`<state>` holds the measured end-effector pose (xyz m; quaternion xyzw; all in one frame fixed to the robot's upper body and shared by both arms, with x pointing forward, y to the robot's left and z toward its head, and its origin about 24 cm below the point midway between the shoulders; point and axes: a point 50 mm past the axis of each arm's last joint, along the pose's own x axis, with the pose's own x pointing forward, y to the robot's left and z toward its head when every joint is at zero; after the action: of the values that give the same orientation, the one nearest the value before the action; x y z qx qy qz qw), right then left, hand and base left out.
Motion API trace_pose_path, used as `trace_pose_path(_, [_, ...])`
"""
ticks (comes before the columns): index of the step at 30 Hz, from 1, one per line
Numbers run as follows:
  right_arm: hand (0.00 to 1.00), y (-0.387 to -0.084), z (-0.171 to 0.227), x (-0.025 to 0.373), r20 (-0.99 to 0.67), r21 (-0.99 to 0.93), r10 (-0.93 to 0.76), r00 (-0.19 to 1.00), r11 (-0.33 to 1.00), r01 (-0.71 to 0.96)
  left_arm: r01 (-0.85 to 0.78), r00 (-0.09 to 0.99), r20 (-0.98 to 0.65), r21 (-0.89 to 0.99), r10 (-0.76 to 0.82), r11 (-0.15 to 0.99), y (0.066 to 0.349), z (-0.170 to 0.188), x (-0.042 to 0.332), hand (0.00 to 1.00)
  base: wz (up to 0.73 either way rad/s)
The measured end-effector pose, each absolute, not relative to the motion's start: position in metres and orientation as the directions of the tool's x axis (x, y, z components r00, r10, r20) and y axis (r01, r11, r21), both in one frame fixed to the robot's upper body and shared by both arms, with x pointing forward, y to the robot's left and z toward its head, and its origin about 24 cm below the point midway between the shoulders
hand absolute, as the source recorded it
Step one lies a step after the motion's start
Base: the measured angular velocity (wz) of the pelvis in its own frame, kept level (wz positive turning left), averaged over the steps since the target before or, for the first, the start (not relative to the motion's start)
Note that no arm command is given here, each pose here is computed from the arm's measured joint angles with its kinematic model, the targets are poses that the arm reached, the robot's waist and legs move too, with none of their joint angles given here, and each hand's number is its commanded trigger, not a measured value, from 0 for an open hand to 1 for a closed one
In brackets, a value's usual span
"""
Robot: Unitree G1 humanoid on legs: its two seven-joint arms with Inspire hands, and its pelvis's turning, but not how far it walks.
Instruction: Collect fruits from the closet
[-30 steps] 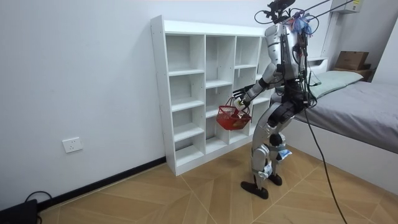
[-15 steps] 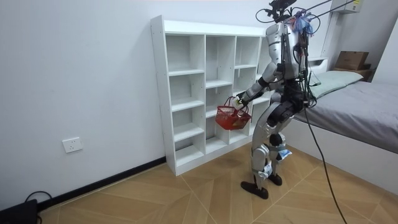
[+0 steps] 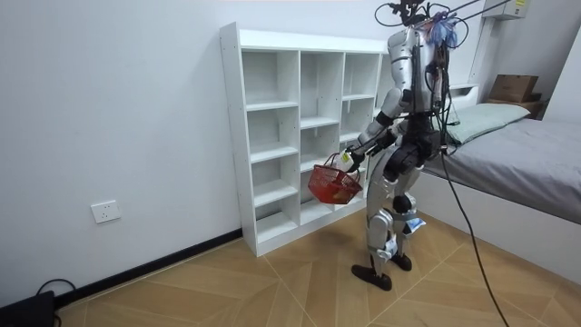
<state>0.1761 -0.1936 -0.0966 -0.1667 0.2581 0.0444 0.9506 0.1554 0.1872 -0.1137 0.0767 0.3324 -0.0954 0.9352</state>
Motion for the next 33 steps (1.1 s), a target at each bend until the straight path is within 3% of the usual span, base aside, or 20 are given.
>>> trace_pose_path(14, [0.00, -0.221, -0.136, 0.104, -0.715, -0.282, -0.139, 0.685, 0.954, -0.101, 0.131, 0.620, -0.784, 0.122, 0.015, 0.984, 0.210, -0.143, 0.086, 1.00, 0.02])
trace_pose_path(26, [0.00, -0.231, -0.161, 0.050, -0.880, -0.208, -0.213, 0.424, 0.976, 0.059, -0.140, 0.463, -0.871, 0.113, 0.166, 0.984, 0.230, -0.158, 0.046, 1.00, -0.03])
trace_pose_path(33, [0.00, -0.233, -0.166, 0.038, -0.910, -0.196, -0.241, 0.339, 0.967, 0.162, -0.226, 0.361, -0.909, 0.131, 0.208, 0.965, 0.232, -0.163, 0.029, 1.00, -0.04])
